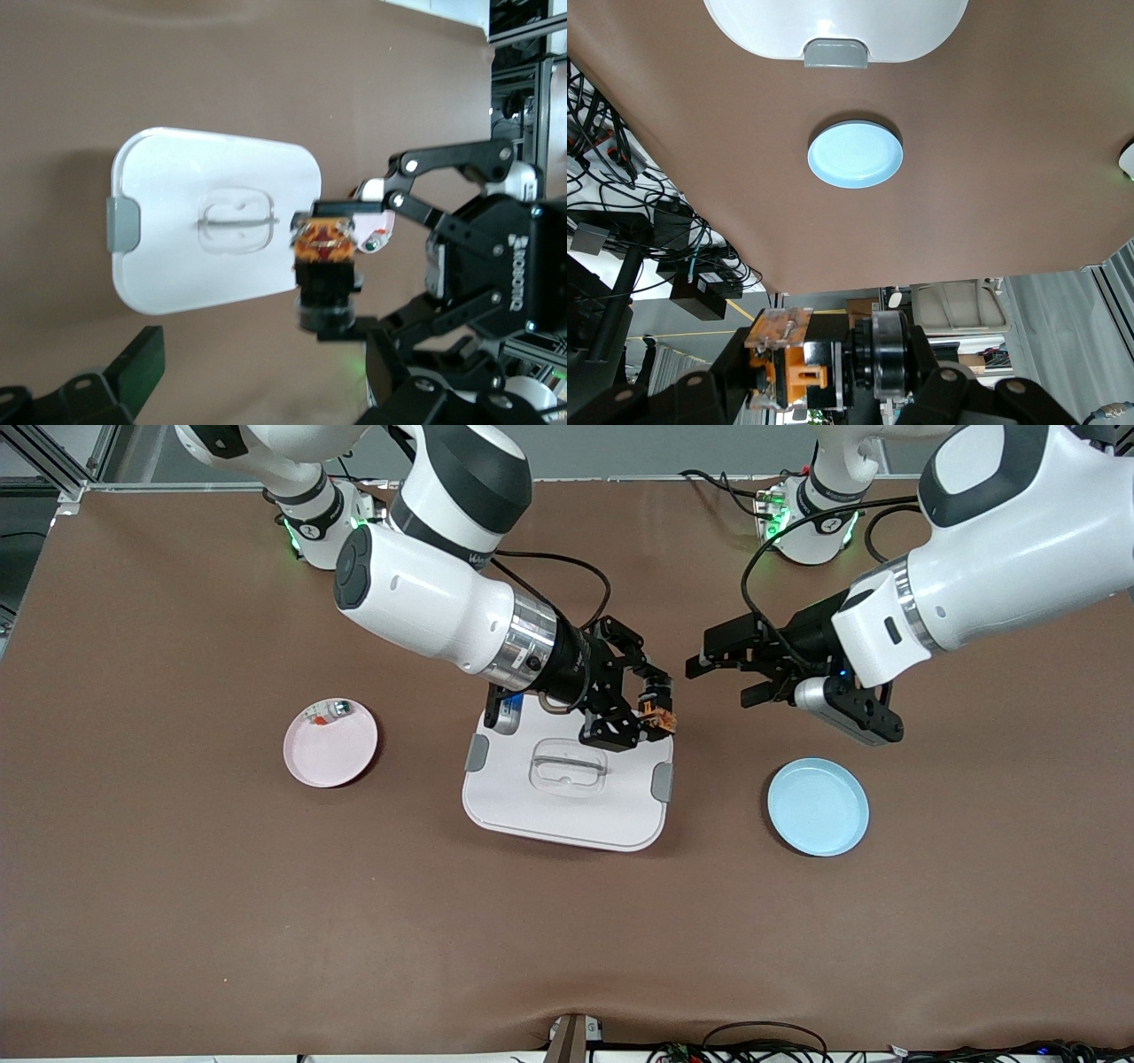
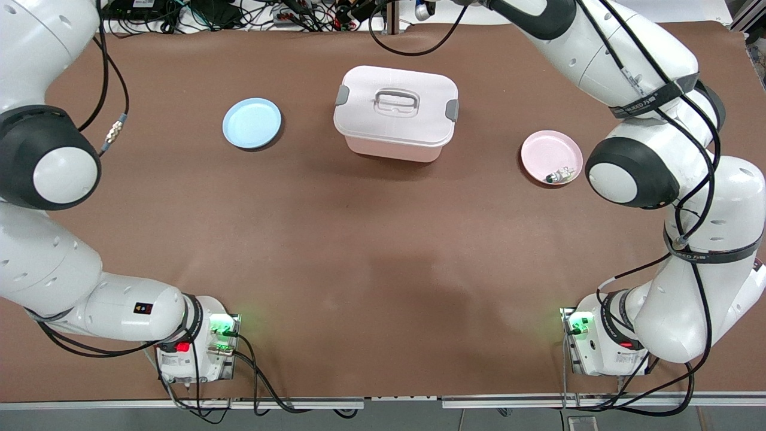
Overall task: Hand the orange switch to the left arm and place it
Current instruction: 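Hold the switch above the box while the left gripper reaches it, then grasp the switch with the left gripper while the right gripper releases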
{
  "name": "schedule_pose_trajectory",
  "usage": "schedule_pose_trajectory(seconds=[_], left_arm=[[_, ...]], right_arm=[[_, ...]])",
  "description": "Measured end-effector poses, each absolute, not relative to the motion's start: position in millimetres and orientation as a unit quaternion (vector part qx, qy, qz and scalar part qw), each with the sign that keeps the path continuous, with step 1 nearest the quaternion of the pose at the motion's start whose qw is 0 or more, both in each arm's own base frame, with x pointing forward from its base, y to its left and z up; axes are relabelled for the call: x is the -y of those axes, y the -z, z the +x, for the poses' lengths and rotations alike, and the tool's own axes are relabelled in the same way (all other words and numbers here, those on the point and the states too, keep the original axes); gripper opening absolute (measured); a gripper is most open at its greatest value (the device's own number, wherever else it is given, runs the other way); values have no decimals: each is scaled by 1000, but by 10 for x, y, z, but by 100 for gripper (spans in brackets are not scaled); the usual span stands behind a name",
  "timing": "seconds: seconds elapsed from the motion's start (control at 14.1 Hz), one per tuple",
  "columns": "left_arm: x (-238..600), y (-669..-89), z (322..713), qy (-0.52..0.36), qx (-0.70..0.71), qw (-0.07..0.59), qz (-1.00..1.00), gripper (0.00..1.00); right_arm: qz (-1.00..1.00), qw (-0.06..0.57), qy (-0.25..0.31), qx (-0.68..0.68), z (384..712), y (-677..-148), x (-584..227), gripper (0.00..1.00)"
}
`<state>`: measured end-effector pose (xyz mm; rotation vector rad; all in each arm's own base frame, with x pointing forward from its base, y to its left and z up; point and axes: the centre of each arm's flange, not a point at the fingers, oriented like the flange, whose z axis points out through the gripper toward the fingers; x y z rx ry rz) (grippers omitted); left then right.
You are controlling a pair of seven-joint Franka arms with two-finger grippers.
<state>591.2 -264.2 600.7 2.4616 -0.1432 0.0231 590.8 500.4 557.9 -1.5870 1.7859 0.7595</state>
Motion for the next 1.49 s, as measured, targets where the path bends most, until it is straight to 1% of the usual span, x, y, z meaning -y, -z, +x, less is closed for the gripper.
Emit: schedule_pose_trajectory(seconds=[0.36, 0.43, 0.5, 0.57, 0.64, 0.78, 0.85, 0.92, 1.07, 1.14, 1.21, 1.28, 1.35, 1.49], left_arm=[[2792, -5936, 5983, -18, 55, 337, 940, 100], [2839, -5924, 5984, -20, 57, 339, 939, 98], [2888, -5910, 5989, -23, 57, 340, 938, 98], [2935, -5892, 5995, -27, 57, 341, 938, 93], [2985, -5873, 5999, -31, 57, 343, 937, 93], [3053, -5827, 6011, -35, 57, 345, 936, 88], [3065, -5804, 6017, -33, 57, 345, 936, 82], [3064, -5792, 6023, -33, 57, 344, 937, 82], [3057, -5801, 6028, -34, 56, 345, 936, 69], [3057, -5808, 6029, -34, 56, 345, 936, 69], [3057, -5812, 6029, -35, 57, 345, 936, 61], [3047, -5809, 6034, -36, 56, 343, 937, 48], [3034, -5813, 6042, -35, 51, 344, 937, 41], [3030, -5813, 6045, -35, 49, 343, 937, 41]], right_arm=[[-599, 316, -288, -677, 5925, -5579, -5023, 73], [-596, 318, -288, -678, 5937, -5576, -5026, 73], [-594, 321, -288, -679, 5946, -5571, -5034, 73], [-593, 322, -288, -679, 5950, -5562, -5046, 73], [-593, 323, -288, -679, 5949, -5553, -5059, 73], [-593, 323, -288, -679, 5943, -5546, -5074, 73], [-592, 323, -289, -679, 5940, -5549, -5078, 73], [-592, 323, -289, -680, 5939, -5552, -5078, 73], [-590, 325, -289, -681, 5942, -5559, -5077, 73], [-589, 325, -289, -681, 5942, -5560, -5077, 73], [-589, 325, -289, -681, 5943, -5561, -5076, 73], [-588, 325, -289, -682, 5947, -5565, -5071, 73], [-587, 327, -288, -682, 5951, -5568, -5071, 73], [-586, 328, -288, -682, 5951, -5566, -5075, 73]])
